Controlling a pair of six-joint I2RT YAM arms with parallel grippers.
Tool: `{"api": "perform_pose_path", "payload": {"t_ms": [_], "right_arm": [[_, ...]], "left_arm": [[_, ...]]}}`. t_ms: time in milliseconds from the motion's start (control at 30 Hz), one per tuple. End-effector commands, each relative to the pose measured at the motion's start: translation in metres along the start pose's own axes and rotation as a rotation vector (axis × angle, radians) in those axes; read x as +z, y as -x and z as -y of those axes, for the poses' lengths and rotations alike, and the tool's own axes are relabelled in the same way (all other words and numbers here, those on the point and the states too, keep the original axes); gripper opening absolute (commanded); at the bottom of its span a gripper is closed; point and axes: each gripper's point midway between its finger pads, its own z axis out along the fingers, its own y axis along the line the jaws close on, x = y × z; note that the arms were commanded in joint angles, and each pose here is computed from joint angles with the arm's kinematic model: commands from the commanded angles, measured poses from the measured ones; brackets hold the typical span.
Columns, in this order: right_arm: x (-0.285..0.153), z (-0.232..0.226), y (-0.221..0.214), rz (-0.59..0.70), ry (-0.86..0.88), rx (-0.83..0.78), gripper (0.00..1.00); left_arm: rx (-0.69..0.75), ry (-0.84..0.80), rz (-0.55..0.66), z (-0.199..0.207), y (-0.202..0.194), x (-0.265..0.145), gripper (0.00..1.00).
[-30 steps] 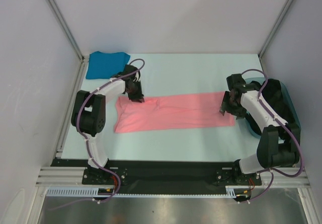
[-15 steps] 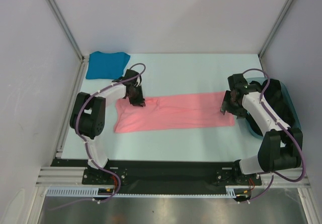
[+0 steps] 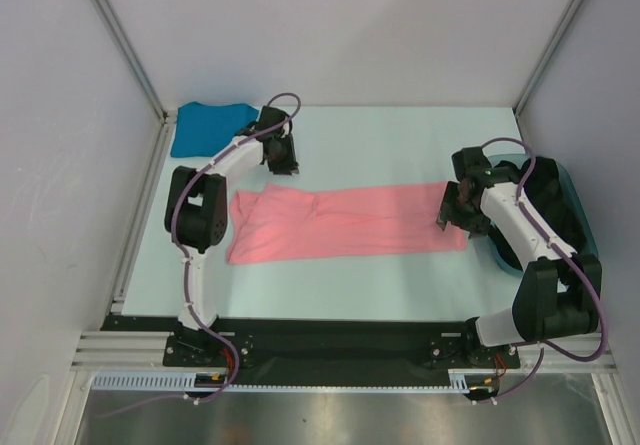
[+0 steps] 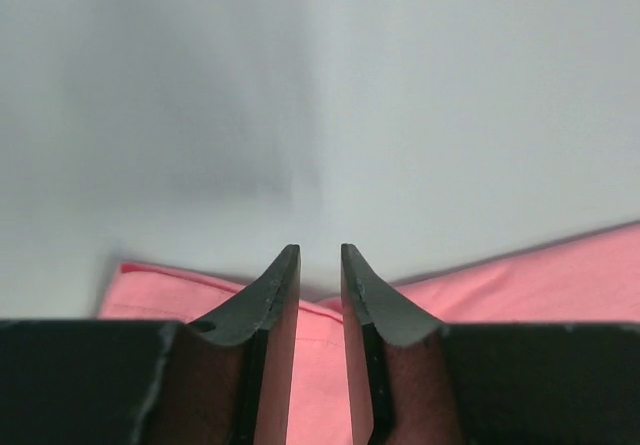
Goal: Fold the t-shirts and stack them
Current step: Fold the tshirt
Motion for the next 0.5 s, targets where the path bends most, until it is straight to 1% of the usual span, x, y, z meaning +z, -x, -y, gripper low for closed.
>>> {"api": "perform_pose_path", "payload": {"t_ms": [0, 33, 67, 100, 133, 167, 200, 233, 267, 300, 333, 367, 400, 467], "right_arm": [[-0.011, -0.009, 0.011, 0.032, 0.036, -0.012, 0.68], [-0.007, -0.015, 0.013, 0.031, 0.047, -0.017, 0.68], [-0.003, -0.018, 0.012, 0.021, 0.055, -0.021, 0.68], [-0.003, -0.025, 0.015, 0.019, 0.074, -0.023, 0.68], [0.0, -0.033, 0.02, 0.028, 0.089, -0.032, 0.68], [0.008, -0.039, 0.021, 0.014, 0.091, -0.044, 0.68], [0.011, -0.044, 0.026, 0.021, 0.097, -0.053, 0.68], [0.015, -0.051, 0.033, 0.036, 0.11, -0.062, 0.68], [0.026, -0.056, 0.032, 0.011, 0.112, -0.075, 0.68], [0.034, -0.06, 0.033, -0.001, 0.112, -0.095, 0.68], [0.035, -0.065, 0.043, 0.013, 0.121, -0.099, 0.68], [0.048, -0.068, 0.041, -0.017, 0.103, -0.121, 0.68], [0.052, -0.072, 0.045, -0.016, 0.1, -0.136, 0.68], [0.059, -0.077, 0.057, 0.001, 0.09, -0.173, 0.68]], "left_arm": [[0.077, -0.01, 0.123, 0.016, 0.034, -0.043, 0.32], [0.085, -0.003, 0.121, 0.014, 0.029, -0.05, 0.34], [0.096, -0.008, 0.149, 0.016, 0.033, -0.069, 0.35], [0.098, 0.004, 0.154, 0.013, 0.03, -0.077, 0.36], [0.098, 0.025, 0.107, 0.003, 0.01, -0.078, 0.36], [0.101, 0.017, 0.132, 0.004, 0.008, -0.097, 0.36], [0.099, 0.023, 0.078, -0.008, -0.02, -0.092, 0.36], [0.097, 0.016, 0.063, -0.01, -0.032, -0.095, 0.36], [0.093, -0.004, 0.077, -0.009, -0.038, -0.109, 0.36], [0.088, 0.015, 0.011, -0.021, -0.067, -0.105, 0.36], [0.078, 0.02, -0.006, -0.025, -0.078, -0.108, 0.36], [0.072, 0.03, -0.026, -0.03, -0.089, -0.11, 0.36], [0.069, 0.054, -0.044, -0.04, -0.106, -0.115, 0.36], [0.058, 0.071, -0.048, -0.048, -0.119, -0.12, 0.36]]}}
